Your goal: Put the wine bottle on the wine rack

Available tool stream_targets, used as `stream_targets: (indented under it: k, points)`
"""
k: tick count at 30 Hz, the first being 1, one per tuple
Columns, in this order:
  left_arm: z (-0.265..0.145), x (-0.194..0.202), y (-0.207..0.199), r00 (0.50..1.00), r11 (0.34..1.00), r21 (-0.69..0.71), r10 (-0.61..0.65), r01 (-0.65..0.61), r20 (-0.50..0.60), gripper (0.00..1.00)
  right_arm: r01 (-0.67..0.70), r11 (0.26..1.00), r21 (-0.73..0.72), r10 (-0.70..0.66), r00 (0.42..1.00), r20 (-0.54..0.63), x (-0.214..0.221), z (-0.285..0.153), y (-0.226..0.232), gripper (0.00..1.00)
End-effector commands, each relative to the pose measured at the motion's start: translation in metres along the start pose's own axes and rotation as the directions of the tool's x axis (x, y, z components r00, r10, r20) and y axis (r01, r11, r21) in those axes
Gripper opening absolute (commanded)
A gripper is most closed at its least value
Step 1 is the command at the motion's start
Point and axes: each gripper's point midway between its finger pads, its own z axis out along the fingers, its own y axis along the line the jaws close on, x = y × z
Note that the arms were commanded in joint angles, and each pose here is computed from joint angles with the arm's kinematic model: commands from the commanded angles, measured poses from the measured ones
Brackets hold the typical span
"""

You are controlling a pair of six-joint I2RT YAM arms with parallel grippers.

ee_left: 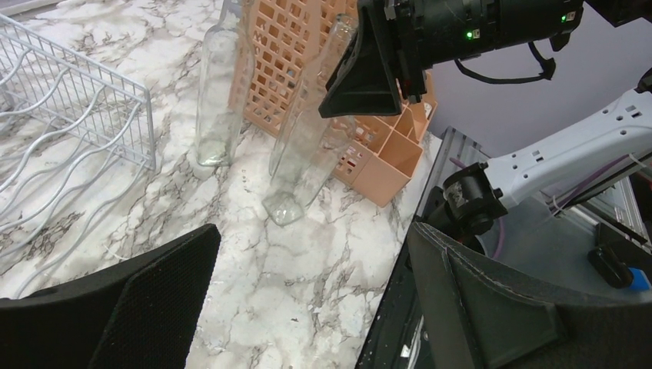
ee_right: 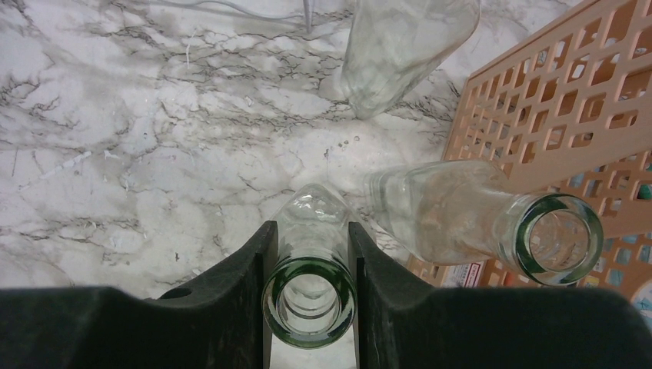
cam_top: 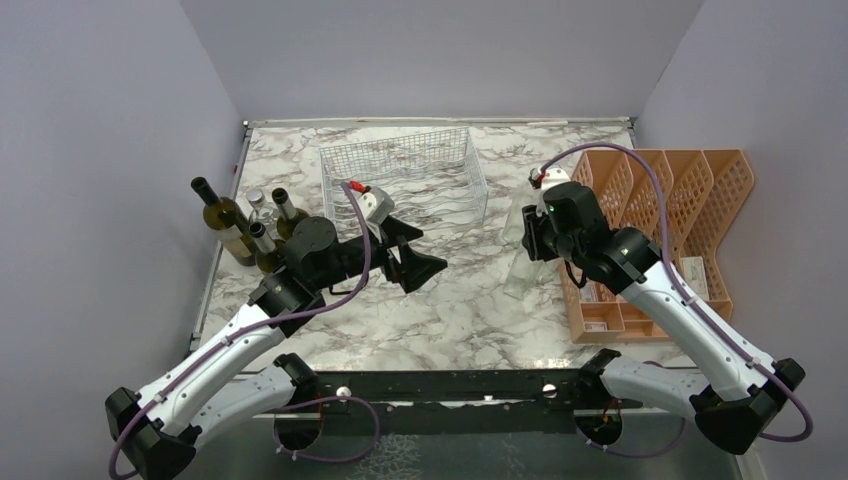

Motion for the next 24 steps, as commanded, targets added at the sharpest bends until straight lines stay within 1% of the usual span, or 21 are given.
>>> stream_targets:
  k: [1, 3, 4, 9, 13, 16, 20, 24]
  points:
    - [0.002, 0.010, 0.011, 0.999, 0.998, -0.052, -0.032, 0.031, -0.008, 0.99, -0.002, 1.000, 0.002, 0.002, 0.999, 0.041, -0.007, -0.004, -0.001, 0.10]
    - [0.002, 0.011, 0.015, 0.999, 0.996, -0.074, -0.039, 0.039, -0.003, 0.99, 0.005, 1.000, -0.026, -0.003, 0.998, 0.062, -0.013, -0.007, 0.004, 0.03]
    - [0.003, 0.011, 0.015, 0.999, 0.997, -0.073, -0.035, 0.035, -0.001, 0.99, 0.008, 0.999, -0.048, -0.005, 0.998, 0.070, -0.016, -0.008, 0.007, 0.01]
    - [0.007, 0.023, 0.016, 0.999, 0.997, -0.053, -0.047, 0.048, 0.012, 0.99, 0.023, 0.973, -0.232, 0.007, 0.992, 0.125, -0.033, -0.021, 0.039, 0.01]
    - [0.016, 0.043, 0.023, 0.993, 0.991, -0.078, -0.116, 0.113, -0.036, 0.99, 0.040, 0.920, -0.391, 0.030, 0.985, 0.172, -0.043, -0.031, 0.068, 0.01]
    - [0.023, 0.059, 0.018, 0.990, 0.991, -0.049, -0.125, 0.122, -0.070, 0.99, 0.039, 0.874, -0.485, 0.061, 0.980, 0.189, -0.046, -0.037, 0.085, 0.01]
    - [0.029, 0.081, 0.004, 0.992, 0.995, 0.011, -0.093, 0.095, -0.088, 0.99, 0.023, 0.811, -0.585, 0.117, 0.973, 0.200, -0.052, -0.046, 0.104, 0.01]
    - [0.031, 0.101, 0.003, 0.993, 0.999, -0.002, -0.032, 0.032, -0.111, 0.99, 0.029, 0.753, -0.657, 0.146, 0.967, 0.210, -0.056, -0.059, 0.116, 0.01]
